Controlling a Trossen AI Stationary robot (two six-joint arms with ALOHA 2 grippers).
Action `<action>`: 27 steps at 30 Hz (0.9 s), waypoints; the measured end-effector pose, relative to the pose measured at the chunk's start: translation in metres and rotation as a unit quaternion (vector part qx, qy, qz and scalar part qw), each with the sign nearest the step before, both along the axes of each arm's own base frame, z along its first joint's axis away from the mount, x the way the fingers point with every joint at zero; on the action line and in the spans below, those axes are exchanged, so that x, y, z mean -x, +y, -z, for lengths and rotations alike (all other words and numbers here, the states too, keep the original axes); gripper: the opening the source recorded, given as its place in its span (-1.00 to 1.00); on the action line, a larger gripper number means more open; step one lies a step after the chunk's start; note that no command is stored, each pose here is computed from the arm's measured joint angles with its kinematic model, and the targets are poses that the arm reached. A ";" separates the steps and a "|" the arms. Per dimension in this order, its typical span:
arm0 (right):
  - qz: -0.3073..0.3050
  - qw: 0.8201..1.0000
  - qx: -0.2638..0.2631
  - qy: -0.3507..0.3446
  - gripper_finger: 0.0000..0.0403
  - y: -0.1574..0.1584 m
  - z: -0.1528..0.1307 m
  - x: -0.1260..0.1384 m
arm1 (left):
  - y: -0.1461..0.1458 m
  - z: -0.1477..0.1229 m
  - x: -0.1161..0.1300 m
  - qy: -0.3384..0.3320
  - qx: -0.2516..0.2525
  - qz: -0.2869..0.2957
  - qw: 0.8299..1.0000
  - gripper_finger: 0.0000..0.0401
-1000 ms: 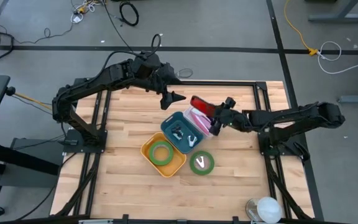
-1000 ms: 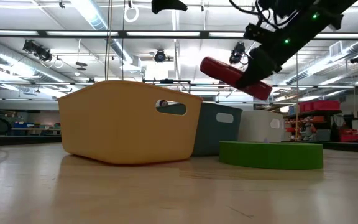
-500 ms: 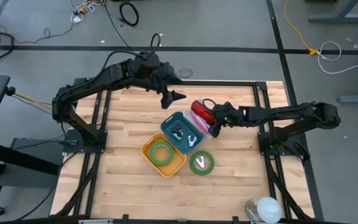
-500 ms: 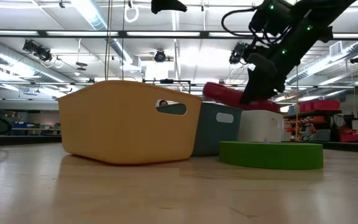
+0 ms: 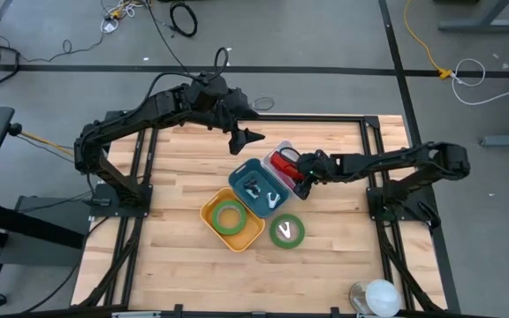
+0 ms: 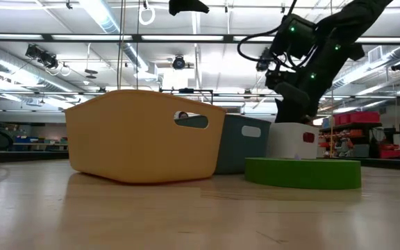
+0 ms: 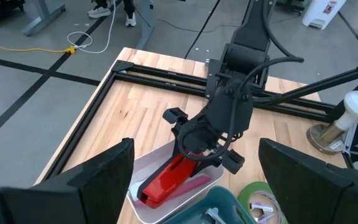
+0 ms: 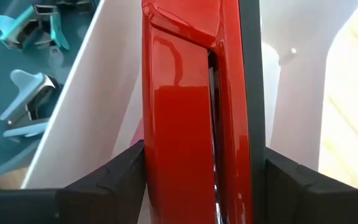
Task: Pick and place Stapler, Stapler remover, tape
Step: Put the red stapler into the white bin
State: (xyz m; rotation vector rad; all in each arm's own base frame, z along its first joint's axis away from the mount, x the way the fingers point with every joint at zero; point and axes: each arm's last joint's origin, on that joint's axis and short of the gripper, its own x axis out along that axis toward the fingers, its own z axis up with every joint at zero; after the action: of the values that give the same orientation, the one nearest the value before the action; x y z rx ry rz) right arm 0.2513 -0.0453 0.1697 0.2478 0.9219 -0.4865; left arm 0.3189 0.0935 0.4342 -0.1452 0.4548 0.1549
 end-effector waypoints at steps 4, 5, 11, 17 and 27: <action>0.000 1.000 -0.001 0.004 0.21 0.000 0.002 0.000 | 0.000 0.000 0.000 0.000 0.000 0.000 1.000 0.71; 0.000 1.000 -0.001 0.003 0.22 0.000 0.002 0.000 | 0.000 0.000 0.000 0.000 0.000 0.000 1.000 0.71; -0.010 1.000 -0.009 0.004 0.38 0.001 0.002 0.000 | 0.000 0.000 0.000 0.000 0.000 0.000 1.000 0.71; -0.010 1.000 -0.007 0.002 0.62 0.001 0.001 -0.001 | 0.000 0.000 0.000 0.000 0.000 0.000 1.000 0.71; -0.045 0.999 0.008 -0.022 0.71 0.002 -0.013 0.002 | 0.000 0.000 0.000 0.000 0.000 0.000 1.000 0.71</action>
State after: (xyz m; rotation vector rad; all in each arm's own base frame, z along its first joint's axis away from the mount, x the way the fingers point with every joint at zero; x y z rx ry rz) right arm 0.2490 -0.0435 0.1822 0.2013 0.8820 -0.4041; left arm 0.3189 0.0935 0.4341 -0.1458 0.4551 0.1546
